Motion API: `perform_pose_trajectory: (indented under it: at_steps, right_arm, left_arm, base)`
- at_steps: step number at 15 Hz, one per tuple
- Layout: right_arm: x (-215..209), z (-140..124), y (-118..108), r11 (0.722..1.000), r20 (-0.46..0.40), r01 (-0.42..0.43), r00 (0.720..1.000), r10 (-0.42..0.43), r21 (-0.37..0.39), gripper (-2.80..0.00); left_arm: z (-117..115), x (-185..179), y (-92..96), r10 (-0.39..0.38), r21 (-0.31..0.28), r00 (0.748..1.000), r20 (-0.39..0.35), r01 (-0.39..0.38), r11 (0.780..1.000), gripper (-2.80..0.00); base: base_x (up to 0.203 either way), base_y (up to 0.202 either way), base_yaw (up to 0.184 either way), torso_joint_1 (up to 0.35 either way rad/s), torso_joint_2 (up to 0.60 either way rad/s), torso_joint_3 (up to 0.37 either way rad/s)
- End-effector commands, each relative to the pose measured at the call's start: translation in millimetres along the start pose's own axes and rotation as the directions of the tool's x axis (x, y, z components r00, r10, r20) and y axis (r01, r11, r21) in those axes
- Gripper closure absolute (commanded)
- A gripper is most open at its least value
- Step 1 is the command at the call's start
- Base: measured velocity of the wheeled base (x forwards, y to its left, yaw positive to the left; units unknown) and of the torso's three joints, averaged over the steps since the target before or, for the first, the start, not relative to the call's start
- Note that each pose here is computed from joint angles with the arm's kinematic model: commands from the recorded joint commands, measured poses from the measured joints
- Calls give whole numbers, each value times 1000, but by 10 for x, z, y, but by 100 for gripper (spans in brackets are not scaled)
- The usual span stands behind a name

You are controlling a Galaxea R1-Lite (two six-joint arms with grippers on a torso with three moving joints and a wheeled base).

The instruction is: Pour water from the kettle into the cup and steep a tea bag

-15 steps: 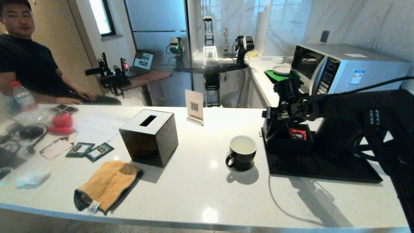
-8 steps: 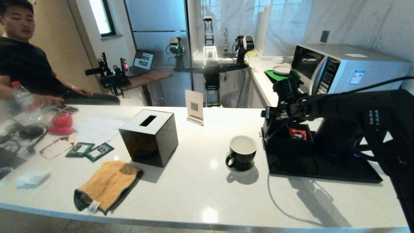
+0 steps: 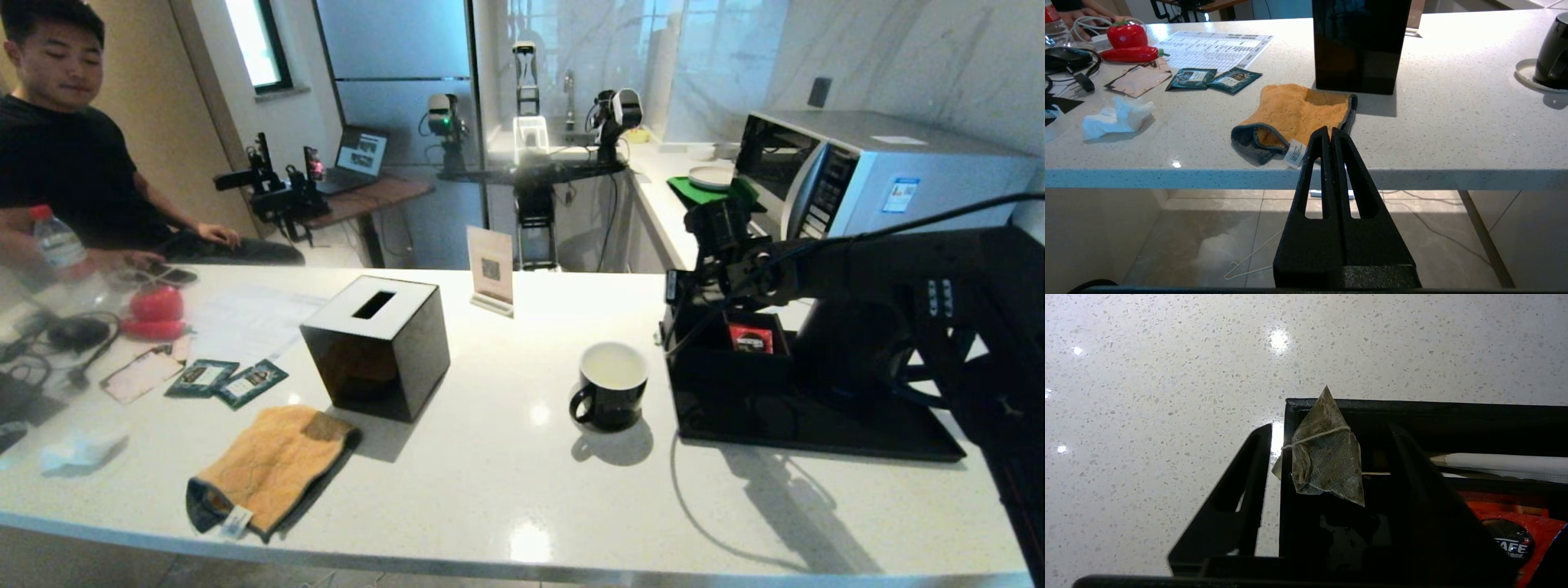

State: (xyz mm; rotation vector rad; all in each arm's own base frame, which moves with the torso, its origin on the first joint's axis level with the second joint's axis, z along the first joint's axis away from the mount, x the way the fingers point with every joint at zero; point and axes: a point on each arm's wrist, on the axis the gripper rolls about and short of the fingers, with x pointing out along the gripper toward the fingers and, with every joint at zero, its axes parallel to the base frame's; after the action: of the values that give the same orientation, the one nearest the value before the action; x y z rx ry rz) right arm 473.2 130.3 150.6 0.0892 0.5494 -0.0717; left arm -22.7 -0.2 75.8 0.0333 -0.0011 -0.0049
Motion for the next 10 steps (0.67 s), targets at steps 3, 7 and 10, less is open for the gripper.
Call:
perform_pose_trajectory:
  at_steps: [3,7,10]
  right_arm:
    - [3,-19,32,1000,-3,-4,1000,4,-3,0]
    - [-8,-18,54,1000,0,-9,1000,9,-3,0]
    - [-17,-15,68,1000,4,-12,1000,12,-4,0]
  left_arm:
    - [1,1,0,0,0,1000,-1,0,1000,0]
    - [0,0,0,0,0,1000,0,0,1000,0]
    - [1,1,0,0,0,1000,-1,0,1000,0]
  base:
    - [0,0,0,0,0,0]
    - [0,0,0,0,0,0]
    - [0,0,0,0,0,0]
